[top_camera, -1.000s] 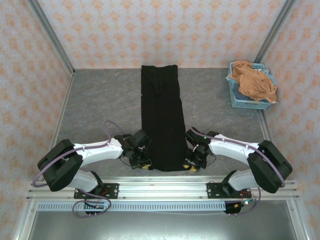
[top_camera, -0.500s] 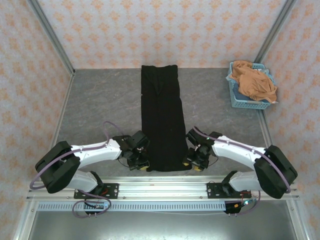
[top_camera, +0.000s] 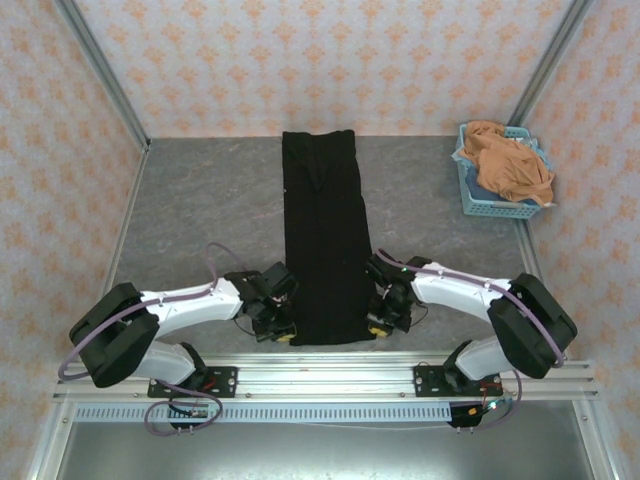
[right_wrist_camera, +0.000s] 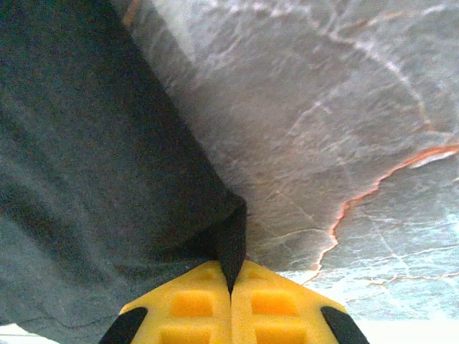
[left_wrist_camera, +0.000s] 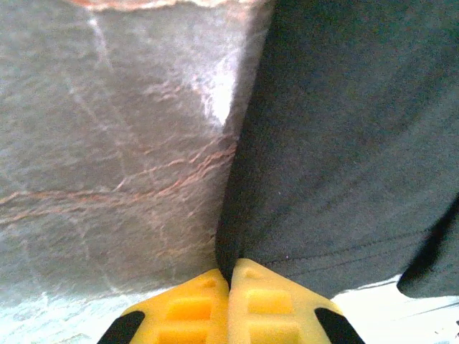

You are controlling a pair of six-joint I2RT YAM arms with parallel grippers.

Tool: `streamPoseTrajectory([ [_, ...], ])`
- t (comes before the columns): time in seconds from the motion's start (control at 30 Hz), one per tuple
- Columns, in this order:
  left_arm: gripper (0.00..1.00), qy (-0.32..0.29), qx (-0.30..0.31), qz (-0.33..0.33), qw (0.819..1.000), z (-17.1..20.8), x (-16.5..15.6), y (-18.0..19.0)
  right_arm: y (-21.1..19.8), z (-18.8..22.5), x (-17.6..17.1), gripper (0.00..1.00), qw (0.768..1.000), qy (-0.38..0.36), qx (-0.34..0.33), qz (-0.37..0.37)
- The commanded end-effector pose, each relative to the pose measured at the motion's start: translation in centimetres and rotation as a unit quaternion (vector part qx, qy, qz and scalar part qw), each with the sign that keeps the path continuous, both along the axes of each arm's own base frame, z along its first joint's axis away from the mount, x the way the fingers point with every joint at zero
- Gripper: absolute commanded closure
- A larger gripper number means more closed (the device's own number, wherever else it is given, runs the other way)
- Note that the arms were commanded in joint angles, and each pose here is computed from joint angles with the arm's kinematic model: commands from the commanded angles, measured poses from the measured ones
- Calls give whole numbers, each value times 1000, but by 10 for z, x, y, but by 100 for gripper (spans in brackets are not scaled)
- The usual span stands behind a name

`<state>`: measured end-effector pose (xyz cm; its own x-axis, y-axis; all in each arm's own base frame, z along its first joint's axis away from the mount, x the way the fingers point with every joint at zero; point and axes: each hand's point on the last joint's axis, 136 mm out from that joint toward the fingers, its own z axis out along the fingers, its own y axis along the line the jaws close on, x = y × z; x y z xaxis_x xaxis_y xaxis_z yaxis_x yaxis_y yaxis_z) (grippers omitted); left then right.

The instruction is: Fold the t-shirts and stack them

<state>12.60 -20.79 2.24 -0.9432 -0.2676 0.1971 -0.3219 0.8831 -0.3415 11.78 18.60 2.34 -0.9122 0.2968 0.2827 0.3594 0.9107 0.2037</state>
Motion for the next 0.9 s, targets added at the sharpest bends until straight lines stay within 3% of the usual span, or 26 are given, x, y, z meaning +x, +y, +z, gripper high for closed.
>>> streamPoseTrajectory([
  [0.0, 100, -15, 17, -7, 1000, 9, -2, 10, 0, 16, -2, 100, 1000, -7, 5, 14],
  [0.43, 100, -21, 9, 5, 1000, 21, 2, 7, 9, 32, 8, 100, 1000, -18, 15, 14],
  [0.63, 100, -86, 2, 44, 995, 55, 33, 10, 8, 57, 30, 100, 998, -66, 3, 1],
  [0.87, 100, -143, -30, 117, 982, 86, 86, 19, 8, 85, 78, 100, 991, -130, -5, -33],
])
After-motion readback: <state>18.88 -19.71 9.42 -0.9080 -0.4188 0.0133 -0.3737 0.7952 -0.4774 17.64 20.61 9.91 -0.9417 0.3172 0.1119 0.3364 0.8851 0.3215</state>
